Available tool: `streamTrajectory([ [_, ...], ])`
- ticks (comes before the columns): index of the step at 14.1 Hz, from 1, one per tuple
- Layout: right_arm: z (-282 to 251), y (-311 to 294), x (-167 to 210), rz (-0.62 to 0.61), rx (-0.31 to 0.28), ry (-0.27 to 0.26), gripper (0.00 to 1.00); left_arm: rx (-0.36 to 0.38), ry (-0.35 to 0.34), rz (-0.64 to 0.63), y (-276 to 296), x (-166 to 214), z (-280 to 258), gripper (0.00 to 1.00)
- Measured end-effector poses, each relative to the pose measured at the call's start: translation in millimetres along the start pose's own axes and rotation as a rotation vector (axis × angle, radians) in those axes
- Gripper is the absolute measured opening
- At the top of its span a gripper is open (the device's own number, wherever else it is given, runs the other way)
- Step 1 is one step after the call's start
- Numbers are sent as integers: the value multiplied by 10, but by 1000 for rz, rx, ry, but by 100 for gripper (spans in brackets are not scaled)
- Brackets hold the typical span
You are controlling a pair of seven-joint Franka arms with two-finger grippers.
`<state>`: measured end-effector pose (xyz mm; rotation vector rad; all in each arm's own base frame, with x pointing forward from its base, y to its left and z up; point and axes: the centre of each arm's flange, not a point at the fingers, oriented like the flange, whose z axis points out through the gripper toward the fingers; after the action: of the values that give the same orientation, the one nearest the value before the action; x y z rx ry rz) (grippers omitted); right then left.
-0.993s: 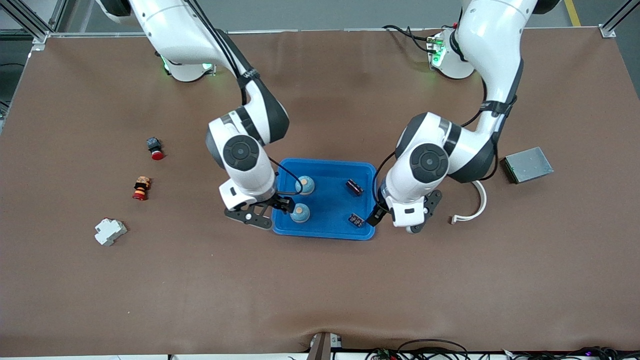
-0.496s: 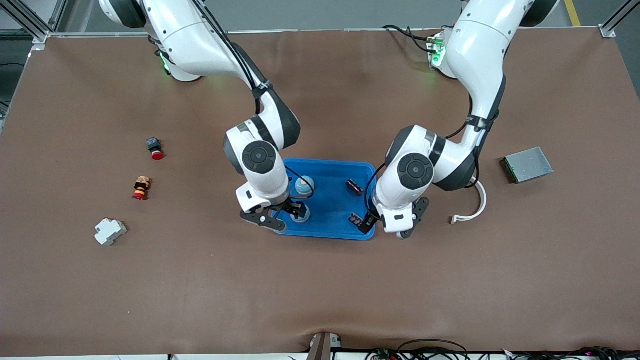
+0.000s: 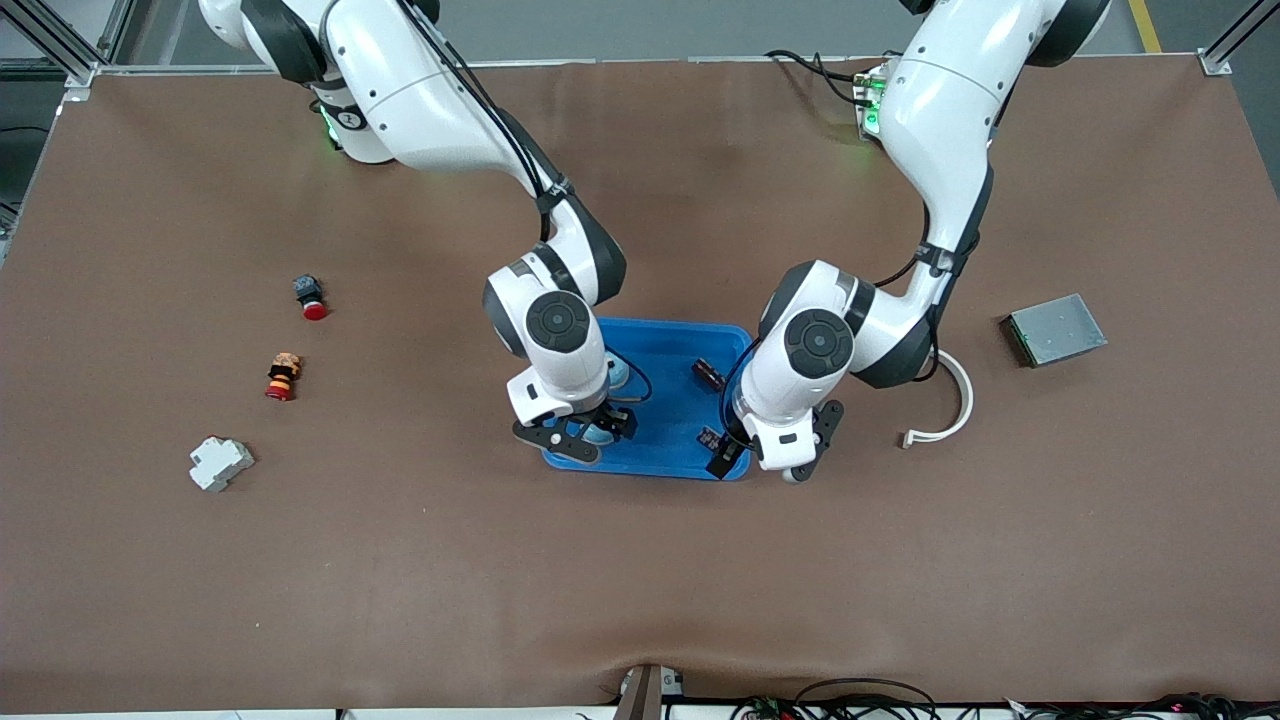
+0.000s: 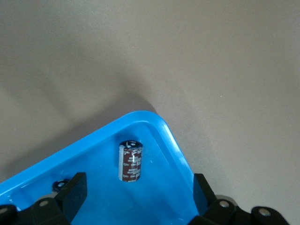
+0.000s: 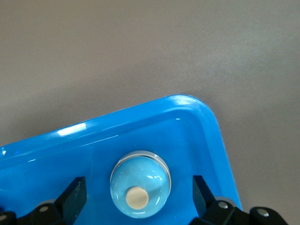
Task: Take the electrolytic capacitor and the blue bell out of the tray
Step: 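Close the right gripper on the bell while the left gripper grips the capacitor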
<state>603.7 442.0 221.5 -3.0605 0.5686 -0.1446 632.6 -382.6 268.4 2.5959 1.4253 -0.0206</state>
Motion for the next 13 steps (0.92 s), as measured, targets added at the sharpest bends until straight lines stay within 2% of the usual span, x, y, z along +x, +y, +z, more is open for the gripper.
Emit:
streamTrajectory([
  [6, 185, -58, -89, -14, 3, 6, 100, -29, 1, -36, 10, -46, 167, 100],
  [13, 259, -83, -167, -25, -6, 1, 100, 7, -3, -26, -81, -152, 544, 100],
])
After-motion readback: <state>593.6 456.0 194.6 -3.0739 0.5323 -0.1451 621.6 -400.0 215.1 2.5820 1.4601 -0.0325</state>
